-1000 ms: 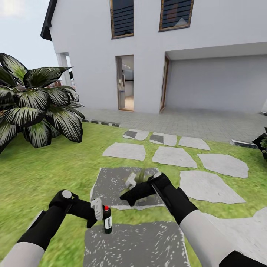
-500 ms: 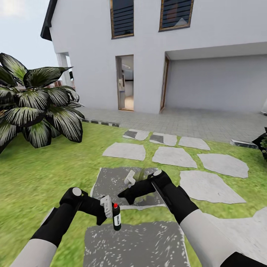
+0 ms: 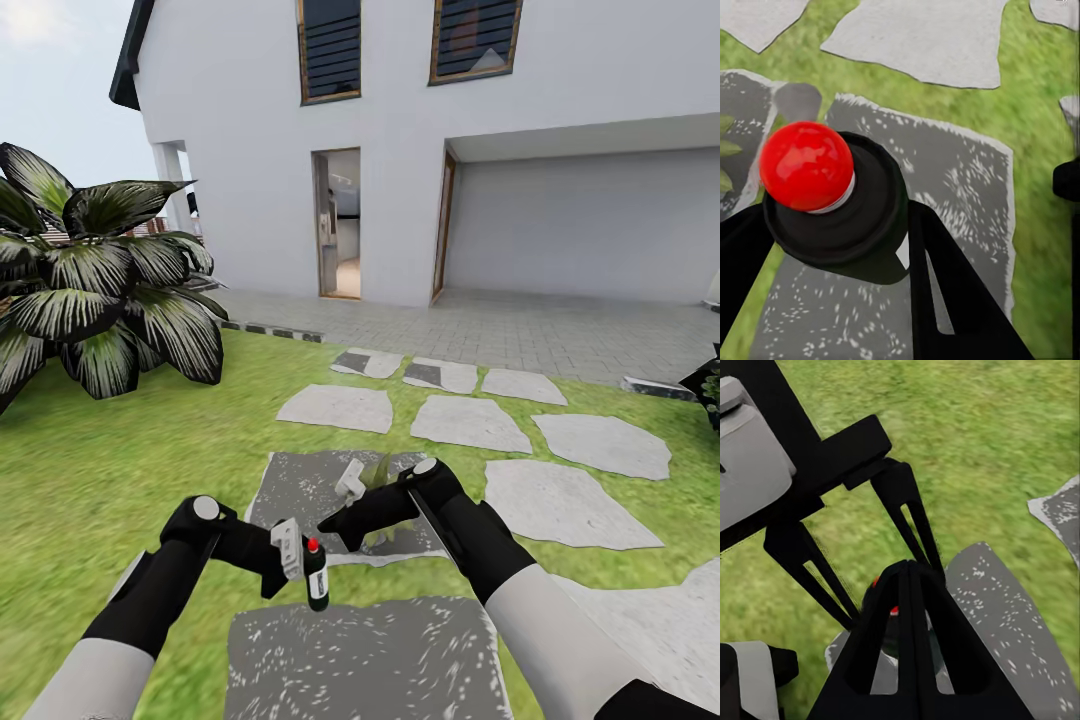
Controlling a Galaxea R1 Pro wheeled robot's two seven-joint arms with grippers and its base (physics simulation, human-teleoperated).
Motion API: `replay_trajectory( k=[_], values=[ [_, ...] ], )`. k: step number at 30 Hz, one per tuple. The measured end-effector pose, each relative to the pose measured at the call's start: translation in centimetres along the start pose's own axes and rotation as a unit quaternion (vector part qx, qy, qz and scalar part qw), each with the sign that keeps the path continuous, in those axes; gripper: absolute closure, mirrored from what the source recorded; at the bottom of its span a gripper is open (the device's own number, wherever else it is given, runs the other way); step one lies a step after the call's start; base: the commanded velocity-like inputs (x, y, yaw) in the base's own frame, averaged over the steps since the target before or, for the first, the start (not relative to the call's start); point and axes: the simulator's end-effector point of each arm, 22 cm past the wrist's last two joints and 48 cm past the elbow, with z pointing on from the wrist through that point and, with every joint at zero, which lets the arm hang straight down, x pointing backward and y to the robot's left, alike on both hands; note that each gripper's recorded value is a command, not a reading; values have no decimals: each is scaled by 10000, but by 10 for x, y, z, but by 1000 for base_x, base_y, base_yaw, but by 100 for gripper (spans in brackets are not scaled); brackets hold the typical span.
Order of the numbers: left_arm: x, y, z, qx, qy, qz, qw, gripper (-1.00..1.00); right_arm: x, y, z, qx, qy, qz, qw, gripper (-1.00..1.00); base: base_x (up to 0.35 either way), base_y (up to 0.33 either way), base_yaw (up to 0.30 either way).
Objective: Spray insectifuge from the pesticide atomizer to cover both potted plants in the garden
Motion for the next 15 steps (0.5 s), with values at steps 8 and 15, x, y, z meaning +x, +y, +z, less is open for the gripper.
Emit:
replay_trajectory(
  k=[8, 15],
  values=[
    [-4, -2, -2, 84, -11, 36, 10000, 100, 0, 0, 0, -3, 0, 0, 10000, 100, 0, 0, 0],
    [-15, 2, -10, -42, -70, 199, 9998, 100, 0, 0, 0, -2, 0, 0, 10000, 100, 0, 0, 0]
  ],
)
